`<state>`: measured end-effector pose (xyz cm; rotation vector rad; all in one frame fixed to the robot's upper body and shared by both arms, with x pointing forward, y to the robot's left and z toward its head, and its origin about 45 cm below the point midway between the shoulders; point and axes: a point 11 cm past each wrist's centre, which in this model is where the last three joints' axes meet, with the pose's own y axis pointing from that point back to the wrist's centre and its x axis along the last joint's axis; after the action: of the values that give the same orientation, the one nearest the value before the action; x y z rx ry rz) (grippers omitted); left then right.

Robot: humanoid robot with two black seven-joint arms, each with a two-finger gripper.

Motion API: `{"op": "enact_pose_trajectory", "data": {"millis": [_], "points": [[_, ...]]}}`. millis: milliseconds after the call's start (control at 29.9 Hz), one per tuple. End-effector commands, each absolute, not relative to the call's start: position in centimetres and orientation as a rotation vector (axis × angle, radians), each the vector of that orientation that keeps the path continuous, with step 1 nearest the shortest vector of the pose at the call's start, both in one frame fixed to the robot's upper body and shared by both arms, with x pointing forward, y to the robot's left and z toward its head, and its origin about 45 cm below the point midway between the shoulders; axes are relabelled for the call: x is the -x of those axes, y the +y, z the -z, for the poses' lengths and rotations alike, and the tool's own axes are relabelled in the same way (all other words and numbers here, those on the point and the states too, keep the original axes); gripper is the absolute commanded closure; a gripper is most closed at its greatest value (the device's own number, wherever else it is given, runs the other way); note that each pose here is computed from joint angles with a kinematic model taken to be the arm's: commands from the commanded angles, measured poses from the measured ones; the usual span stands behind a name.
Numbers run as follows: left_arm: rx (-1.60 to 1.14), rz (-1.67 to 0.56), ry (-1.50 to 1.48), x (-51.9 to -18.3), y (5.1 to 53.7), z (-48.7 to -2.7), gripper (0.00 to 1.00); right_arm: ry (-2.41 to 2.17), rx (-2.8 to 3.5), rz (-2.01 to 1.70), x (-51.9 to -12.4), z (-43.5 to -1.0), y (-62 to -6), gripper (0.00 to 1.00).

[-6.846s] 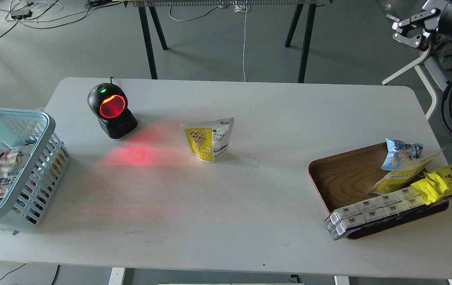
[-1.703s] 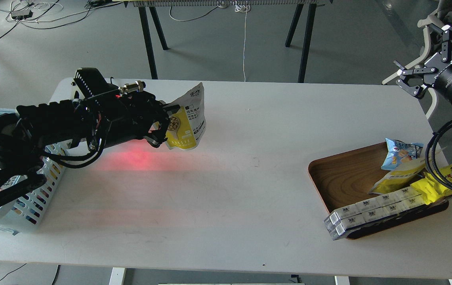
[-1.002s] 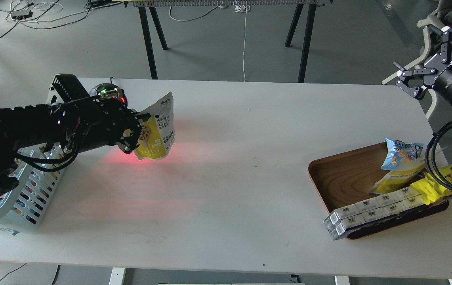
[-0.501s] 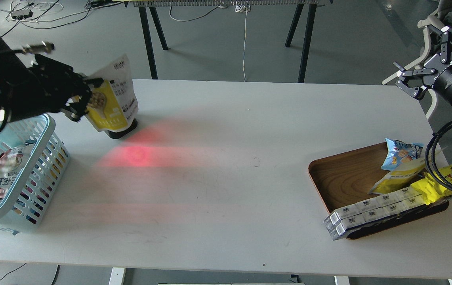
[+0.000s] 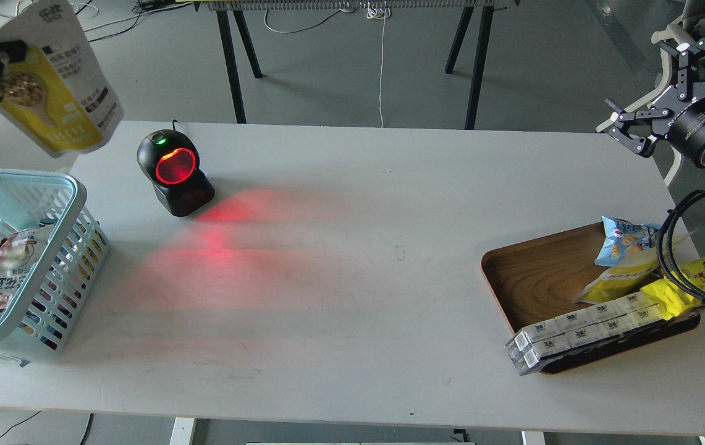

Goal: Scan snack and place in basket
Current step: 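Raise the packet above the basket and release it inside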

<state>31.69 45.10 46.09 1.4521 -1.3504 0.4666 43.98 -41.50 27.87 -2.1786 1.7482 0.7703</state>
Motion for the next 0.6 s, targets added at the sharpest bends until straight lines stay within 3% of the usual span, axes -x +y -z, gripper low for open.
{"op": "enact_pose_trajectory", "data": {"millis": [0,234,568], "points": [[-1.502,-0.491,-1.298,-31.0,48.4,-46.2,0.99,1.746,2.180,-0.770,-44.0,-27.9,-41.5,0.02],[-1.523,-0.522,-1.182,-28.9,51.9,-44.8,0.99,1.756,2.173,-0.765,-44.0,-27.9,-41.8,0.02],[-1.554,-0.491,-1.104,-25.2,55.1,-38.9,0.99,1.755,2.176,-0.765,-44.0,-27.9,-41.7,0.02]]}}
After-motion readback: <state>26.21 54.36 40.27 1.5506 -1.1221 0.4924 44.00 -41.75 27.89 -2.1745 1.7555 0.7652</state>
